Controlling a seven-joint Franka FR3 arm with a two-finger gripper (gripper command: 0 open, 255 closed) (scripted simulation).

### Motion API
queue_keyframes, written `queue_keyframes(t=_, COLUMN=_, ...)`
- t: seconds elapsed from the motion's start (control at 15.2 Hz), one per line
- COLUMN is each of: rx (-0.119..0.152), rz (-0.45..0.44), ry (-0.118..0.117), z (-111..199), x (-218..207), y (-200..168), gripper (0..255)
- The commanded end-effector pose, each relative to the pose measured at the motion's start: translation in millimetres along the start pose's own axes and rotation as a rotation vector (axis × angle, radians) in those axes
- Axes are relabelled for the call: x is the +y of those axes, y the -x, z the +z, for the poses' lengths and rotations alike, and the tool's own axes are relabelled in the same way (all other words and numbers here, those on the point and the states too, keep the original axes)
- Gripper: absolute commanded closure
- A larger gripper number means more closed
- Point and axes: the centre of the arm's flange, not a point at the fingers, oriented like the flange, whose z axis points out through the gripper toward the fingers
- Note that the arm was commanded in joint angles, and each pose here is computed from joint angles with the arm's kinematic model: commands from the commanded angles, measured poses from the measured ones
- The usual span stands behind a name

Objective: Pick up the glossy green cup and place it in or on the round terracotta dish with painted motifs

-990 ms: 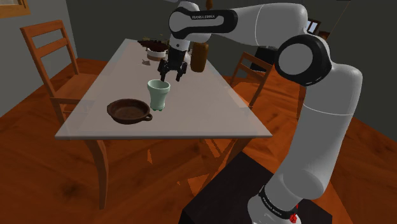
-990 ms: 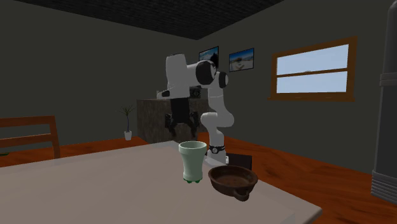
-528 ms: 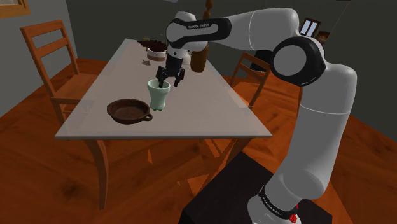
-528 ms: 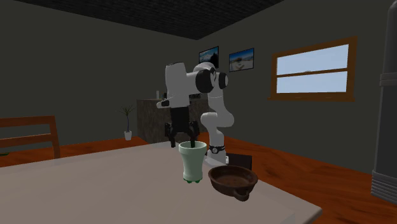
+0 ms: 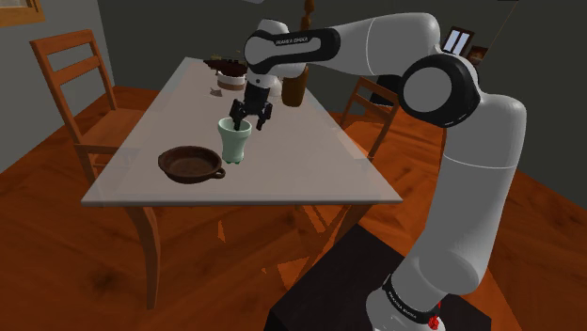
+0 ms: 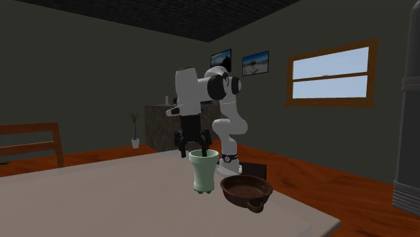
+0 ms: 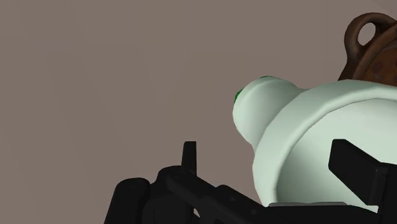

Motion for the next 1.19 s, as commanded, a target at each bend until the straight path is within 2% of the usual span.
queue_keyframes(t=0.0, rx=0.000, rz=0.000, ry=0.000, z=0.0, x=0.0, y=0.0, gripper=255)
queue_keyframes(t=0.59, rx=0.000, rz=0.000, ry=0.000, z=0.0, x=0.0, y=0.0, gripper=255)
queue_keyframes(t=1.12, rx=0.000, rz=0.000, ry=0.000, z=-41.8, x=-5.3, y=-1.5, gripper=255)
